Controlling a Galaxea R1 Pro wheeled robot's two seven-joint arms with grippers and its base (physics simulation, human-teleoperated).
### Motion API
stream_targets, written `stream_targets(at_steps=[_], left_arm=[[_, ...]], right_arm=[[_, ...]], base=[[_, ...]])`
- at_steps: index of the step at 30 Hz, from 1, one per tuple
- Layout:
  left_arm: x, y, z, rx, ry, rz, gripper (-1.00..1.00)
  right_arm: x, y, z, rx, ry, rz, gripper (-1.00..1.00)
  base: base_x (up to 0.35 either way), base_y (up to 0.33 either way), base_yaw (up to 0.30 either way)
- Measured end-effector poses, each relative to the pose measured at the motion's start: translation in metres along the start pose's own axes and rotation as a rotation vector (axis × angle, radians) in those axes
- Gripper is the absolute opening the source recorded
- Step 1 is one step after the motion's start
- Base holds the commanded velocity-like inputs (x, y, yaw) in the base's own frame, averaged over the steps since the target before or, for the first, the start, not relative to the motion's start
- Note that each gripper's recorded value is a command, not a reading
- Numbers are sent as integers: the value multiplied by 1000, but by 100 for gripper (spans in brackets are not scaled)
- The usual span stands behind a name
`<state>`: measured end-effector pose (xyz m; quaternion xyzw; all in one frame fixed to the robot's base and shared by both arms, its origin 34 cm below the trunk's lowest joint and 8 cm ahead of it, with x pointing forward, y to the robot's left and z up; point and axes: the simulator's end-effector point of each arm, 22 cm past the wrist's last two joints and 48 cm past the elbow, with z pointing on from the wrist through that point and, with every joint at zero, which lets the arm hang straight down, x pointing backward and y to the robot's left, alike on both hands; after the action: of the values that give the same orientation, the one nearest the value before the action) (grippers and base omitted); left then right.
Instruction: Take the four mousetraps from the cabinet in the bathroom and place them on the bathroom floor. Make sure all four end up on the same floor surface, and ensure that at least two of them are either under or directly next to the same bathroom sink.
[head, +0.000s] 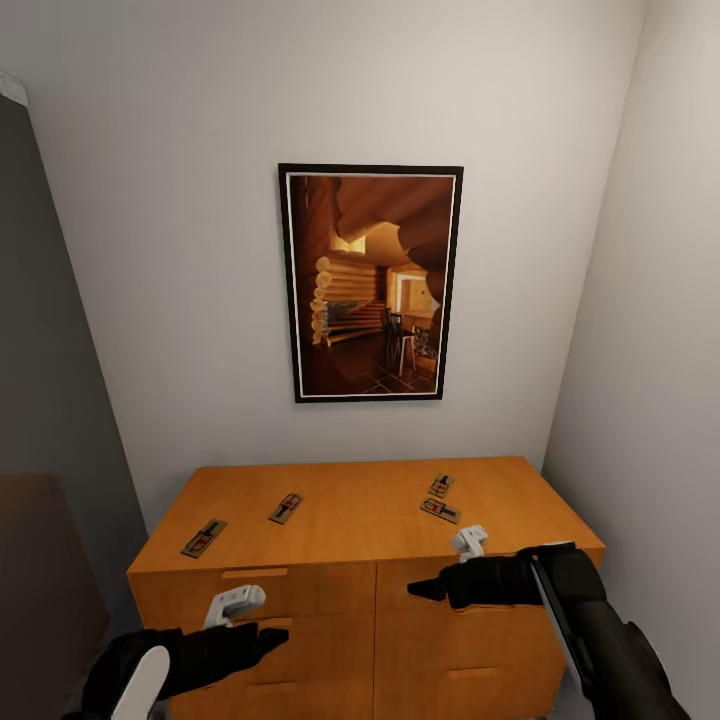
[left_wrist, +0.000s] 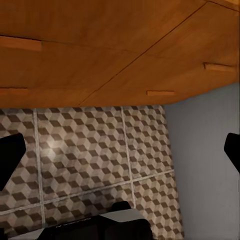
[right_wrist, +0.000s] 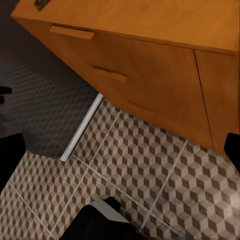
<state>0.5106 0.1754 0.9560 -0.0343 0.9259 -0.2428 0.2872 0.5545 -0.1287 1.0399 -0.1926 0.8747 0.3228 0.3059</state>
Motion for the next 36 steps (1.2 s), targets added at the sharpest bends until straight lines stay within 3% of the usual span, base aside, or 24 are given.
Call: stream_targets(at_steps=[16,36], left_arm=[[-66,-47,-8,108,-89,41,100],[-177,-105,-37,182,-244,151,100]], right_arm=[[-66,-8,-27,37,-75,-82,100],[-140,-9,-54,72,-153,-158,100]], base=[[0,0,0],[0,0,0]])
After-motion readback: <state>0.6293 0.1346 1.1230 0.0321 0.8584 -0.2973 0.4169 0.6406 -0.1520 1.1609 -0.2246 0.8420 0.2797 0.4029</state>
